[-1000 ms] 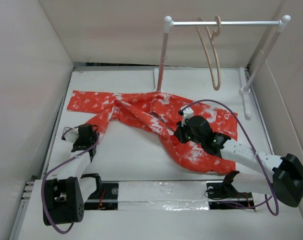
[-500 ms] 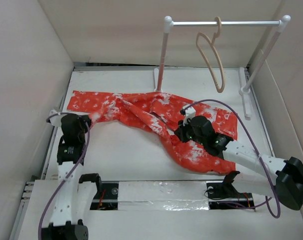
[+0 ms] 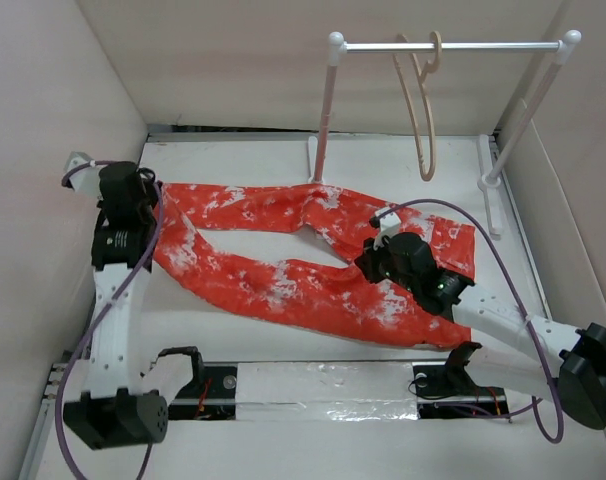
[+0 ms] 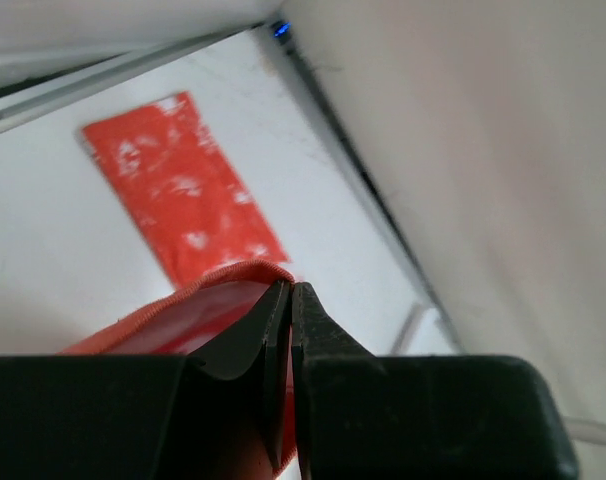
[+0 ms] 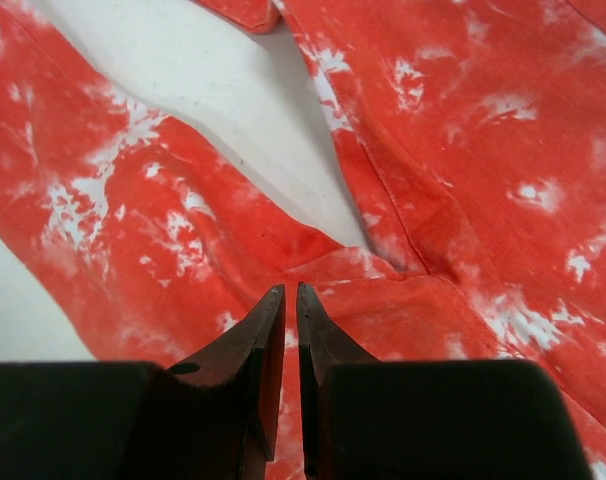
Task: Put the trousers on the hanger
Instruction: Flatten out the trousers at the center of the board.
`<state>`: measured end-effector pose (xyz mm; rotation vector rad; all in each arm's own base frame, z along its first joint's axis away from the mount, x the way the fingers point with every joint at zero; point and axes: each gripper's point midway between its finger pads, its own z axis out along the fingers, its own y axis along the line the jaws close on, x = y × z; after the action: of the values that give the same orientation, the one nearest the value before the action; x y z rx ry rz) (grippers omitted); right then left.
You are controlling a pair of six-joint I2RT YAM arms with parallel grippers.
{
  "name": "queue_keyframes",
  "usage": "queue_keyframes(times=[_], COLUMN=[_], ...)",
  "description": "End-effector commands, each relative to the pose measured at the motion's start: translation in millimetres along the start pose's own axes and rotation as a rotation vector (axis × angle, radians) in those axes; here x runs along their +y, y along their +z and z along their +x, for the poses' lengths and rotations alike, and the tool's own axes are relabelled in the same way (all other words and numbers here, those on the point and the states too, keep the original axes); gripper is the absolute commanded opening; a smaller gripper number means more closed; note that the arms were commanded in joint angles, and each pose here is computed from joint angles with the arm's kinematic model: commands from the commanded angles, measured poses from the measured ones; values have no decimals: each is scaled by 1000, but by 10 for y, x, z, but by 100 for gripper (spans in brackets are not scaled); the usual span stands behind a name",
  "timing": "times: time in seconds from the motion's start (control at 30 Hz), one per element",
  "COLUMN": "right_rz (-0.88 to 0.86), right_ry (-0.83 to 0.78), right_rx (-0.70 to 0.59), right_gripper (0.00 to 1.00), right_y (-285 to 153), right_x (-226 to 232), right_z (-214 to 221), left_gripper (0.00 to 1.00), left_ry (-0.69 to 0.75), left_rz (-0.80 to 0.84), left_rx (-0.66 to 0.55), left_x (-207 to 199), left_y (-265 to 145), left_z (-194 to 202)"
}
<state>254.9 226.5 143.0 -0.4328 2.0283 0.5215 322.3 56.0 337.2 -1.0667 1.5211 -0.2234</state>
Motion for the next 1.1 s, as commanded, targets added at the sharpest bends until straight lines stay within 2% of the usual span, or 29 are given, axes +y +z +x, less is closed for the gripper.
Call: queue_keyframes(times=[0.0,0.17,0.33,0.47,0.5,0.6,0.63,0.67,0.73,0.8,0.9,0.93,1.0,1.03,1.07], right_rz=[32,39,63,98,108,178,187,202,221,280,335,386,423,473,471], right_ry=[18,16,22,32,39,91,104,124,157,211,276,311,357,394,419], right_rx=[-59,-44,-22,-26,-24,-28,-33,-38,-58,-91,-147,-161,-176,-198,-189], right_gripper=[16,16,16,21,25,39,41,43,48,52,52,52,52,57,61], right_y=[-19,25,84,92,83,72,57,42,-13,-79,-227,-292,-400,-480,-495], right_x=[-74,-85,-140,-217,-233,-459,-502,-589,-675,-877,-1100,-1291,-1449,-1646,-1689], right_z=[-148,-110,-62,-72,-66,-43,-47,-53,-67,-108,-143,-113,-74,-62,15], left_gripper=[0,0,0,2,7,46,68,77,84,83,71,63,53,47,45], left_ry=[25,29,35,68,66,38,33,19,-12,-8,24,45,50,69,51], left_rz=[-116,-243,-404,-490,-514,-521,-503,-477,-398,-263,-53,51,182,266,314], left_rx=[-18,-44,-82,-77,-59,-49,-65,-62,-83,-16,73,150,237,323,363], left_x=[194,734,1432,1693,1782,1825,1795,1749,1578,1206,664,385,67,-102,-190], left_y=[262,548,773,893,942,932,921,906,852,824,707,600,373,159,26], left_z=[74,72,-134,-85,-55,-77,-99,-91,-148,45,416,771,1145,1532,1710])
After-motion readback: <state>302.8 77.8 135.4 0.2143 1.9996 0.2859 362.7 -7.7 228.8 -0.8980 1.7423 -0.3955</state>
